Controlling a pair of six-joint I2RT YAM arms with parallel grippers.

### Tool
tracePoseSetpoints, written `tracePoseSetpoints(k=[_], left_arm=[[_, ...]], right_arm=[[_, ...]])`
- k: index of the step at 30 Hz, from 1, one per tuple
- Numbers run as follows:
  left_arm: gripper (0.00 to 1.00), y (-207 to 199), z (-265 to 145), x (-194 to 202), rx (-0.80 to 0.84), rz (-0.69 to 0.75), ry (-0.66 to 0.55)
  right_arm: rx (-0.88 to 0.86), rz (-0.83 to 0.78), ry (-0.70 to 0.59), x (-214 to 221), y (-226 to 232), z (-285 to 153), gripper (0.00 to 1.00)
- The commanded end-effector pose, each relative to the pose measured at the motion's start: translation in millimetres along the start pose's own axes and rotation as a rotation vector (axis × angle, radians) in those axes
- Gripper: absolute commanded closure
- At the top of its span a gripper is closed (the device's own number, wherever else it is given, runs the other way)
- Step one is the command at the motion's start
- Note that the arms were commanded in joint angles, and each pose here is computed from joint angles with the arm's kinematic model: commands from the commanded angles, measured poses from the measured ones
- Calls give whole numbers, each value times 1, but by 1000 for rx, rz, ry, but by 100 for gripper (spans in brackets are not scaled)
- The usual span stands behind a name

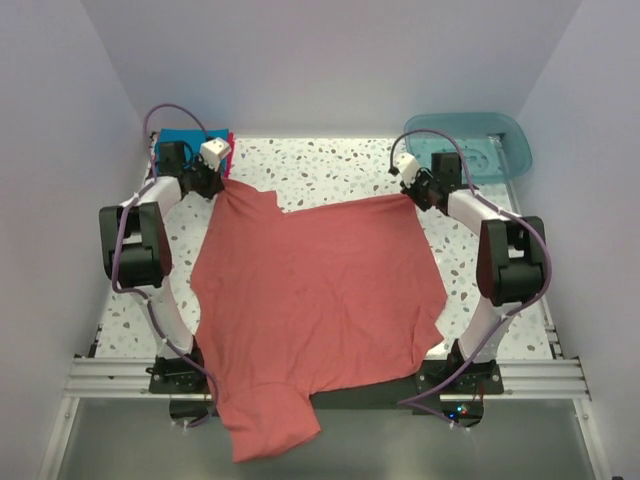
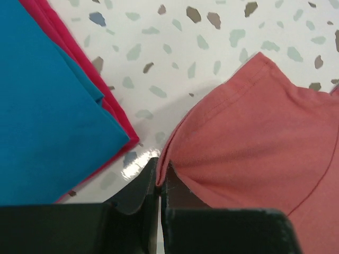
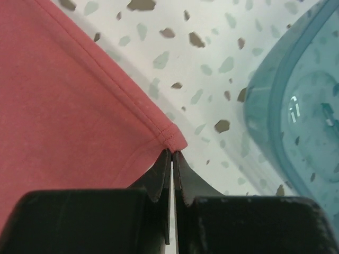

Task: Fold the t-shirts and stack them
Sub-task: Fold the tshirt

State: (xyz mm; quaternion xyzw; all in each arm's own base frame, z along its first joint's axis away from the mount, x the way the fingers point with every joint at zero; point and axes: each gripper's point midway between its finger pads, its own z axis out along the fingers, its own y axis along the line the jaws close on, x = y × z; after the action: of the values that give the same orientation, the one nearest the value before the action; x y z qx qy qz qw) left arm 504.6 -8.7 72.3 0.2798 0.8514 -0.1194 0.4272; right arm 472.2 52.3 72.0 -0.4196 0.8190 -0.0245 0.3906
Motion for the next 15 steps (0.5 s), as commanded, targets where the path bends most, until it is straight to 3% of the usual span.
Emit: tracePoseSetpoints(k=[1, 9, 15], left_arm=[[100, 23, -1, -45, -60, 55, -83], [100, 11, -20, -56, -28, 111, -70], [100, -36, -89, -66, 15, 163, -58]], right_arm=[[79, -46, -91, -40, -40, 1, 100], [17, -63, -111, -53, -36, -7, 100], [-21, -107, -146, -55, -29, -33, 100]])
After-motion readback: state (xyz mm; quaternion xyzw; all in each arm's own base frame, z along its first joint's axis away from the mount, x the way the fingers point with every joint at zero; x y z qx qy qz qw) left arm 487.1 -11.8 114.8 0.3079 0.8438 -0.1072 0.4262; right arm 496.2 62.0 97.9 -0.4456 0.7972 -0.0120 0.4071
